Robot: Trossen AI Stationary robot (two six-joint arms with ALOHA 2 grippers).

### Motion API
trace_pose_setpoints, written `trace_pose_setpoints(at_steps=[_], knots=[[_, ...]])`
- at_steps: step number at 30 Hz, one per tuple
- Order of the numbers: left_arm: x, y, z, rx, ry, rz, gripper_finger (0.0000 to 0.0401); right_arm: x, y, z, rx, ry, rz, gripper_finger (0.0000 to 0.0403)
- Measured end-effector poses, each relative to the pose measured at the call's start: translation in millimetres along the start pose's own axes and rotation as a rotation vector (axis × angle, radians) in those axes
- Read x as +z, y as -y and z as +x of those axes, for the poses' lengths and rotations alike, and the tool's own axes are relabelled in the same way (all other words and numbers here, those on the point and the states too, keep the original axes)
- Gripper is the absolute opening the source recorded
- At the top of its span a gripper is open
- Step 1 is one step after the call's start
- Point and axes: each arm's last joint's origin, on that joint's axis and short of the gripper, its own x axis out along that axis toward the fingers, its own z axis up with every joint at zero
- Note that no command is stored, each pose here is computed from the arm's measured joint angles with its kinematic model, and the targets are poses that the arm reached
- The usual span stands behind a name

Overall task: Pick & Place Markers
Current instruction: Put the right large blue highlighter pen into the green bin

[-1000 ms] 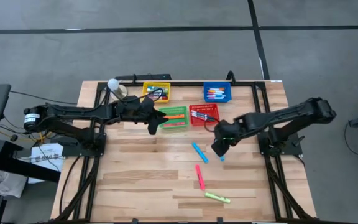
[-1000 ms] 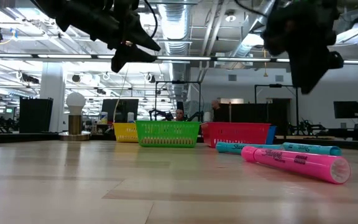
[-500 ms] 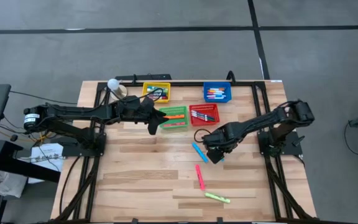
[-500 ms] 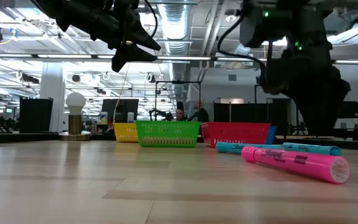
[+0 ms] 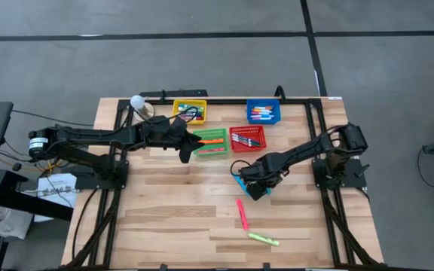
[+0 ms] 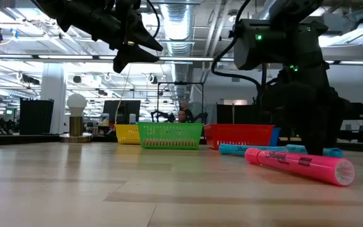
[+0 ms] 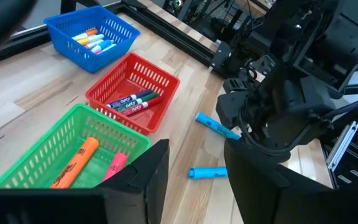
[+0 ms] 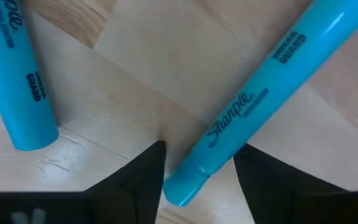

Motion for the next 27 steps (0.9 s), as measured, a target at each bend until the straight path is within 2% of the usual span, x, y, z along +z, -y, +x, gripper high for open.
trace_pose_setpoints(at_steps=[6, 14, 20, 23, 27], knots=[[0, 0, 0, 0.0, 0.0, 0.0, 0.0153, 1, -1, 6, -0.019, -0.015, 0.004, 0.0132], [0, 0, 0, -0.001, 0.002, 0.0, 0.0153, -4, 5, -7, -0.013, 0.019, 0.014, 0.0045], [1, 0, 0, -0.005, 0.011, -0.003, 0.0153, -18, 13, -43, 0.076, 0.075, -0.012, 0.0045], [2, 1, 0, -0.012, 0.021, -0.005, 0.0153, -29, 18, -69, 0.175, 0.182, -0.045, 0.005], [6, 4, 0, -0.065, 0.054, -0.002, 0.0153, -37, 25, -106, 0.328, 0.415, -0.072, 0.0053]])
